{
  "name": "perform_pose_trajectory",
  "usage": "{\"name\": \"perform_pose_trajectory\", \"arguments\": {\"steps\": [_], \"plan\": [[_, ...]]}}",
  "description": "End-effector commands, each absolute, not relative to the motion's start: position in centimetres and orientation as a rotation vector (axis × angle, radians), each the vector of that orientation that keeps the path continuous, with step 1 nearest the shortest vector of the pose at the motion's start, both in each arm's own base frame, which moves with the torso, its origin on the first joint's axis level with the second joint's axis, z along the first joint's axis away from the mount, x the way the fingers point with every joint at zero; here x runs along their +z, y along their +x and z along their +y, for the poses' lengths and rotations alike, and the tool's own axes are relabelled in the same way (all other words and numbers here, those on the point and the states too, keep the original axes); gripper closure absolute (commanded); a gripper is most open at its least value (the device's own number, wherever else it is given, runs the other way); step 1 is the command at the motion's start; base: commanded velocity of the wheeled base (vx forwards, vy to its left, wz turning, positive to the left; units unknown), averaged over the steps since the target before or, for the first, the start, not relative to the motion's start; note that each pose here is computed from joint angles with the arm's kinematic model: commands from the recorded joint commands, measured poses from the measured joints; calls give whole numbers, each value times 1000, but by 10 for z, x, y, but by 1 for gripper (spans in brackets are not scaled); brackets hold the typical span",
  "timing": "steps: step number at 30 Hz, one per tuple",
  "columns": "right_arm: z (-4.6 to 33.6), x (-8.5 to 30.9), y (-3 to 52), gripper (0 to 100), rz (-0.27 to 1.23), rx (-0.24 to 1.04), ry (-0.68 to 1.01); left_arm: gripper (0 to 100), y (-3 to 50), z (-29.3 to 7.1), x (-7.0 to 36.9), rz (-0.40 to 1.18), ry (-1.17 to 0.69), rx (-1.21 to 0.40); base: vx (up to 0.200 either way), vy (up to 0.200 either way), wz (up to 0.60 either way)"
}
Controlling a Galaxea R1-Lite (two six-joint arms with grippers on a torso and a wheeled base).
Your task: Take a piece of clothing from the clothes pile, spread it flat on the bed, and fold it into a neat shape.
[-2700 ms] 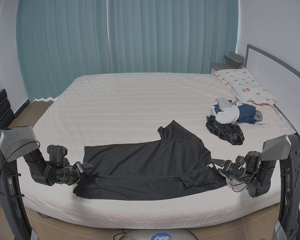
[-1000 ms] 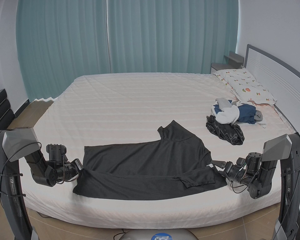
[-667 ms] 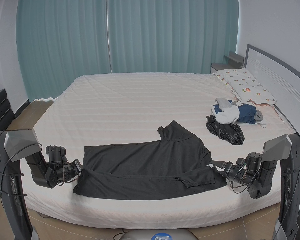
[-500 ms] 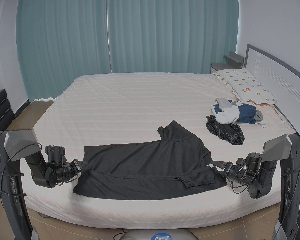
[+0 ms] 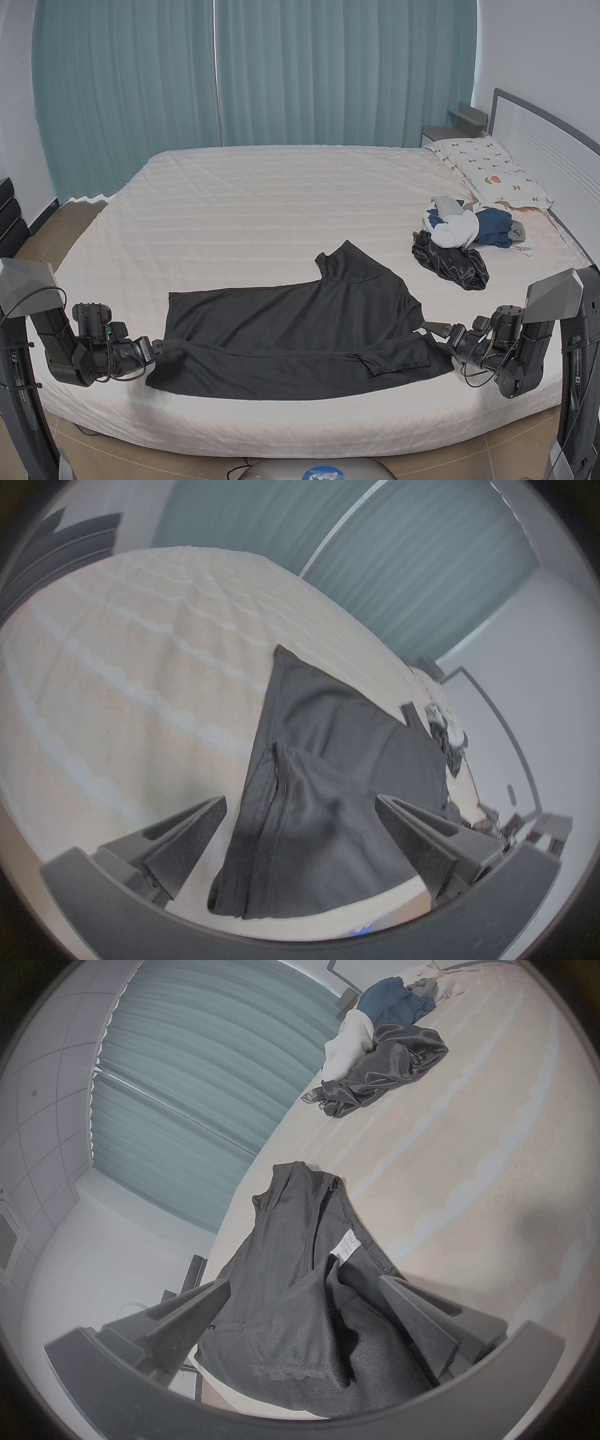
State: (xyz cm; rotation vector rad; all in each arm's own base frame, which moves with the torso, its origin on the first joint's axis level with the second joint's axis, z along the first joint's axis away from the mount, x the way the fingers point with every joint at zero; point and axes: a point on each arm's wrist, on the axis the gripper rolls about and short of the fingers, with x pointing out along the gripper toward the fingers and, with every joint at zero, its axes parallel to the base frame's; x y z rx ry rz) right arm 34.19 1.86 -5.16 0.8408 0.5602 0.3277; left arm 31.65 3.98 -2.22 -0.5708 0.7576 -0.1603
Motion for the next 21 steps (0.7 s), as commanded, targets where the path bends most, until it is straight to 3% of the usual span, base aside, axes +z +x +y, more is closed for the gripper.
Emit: {"name": "perform_pose_trajectory", "arguments": {"steps": [1, 6, 7, 21], "plan": [[19, -50, 342, 0, 549, 334, 838, 0, 298, 43, -26, 795, -517, -207, 0, 0, 0], [19, -50, 342, 0, 549, 334, 838, 0, 296, 43, -30, 808, -501, -211, 0, 0, 0], [18, -50, 342, 0, 548, 333, 838, 100, 294, 43, -32, 815, -490, -214, 0, 0, 0], [18, -50, 342, 0, 548, 333, 838, 100, 272, 47, -35, 867, -412, -130, 0, 0, 0]]}}
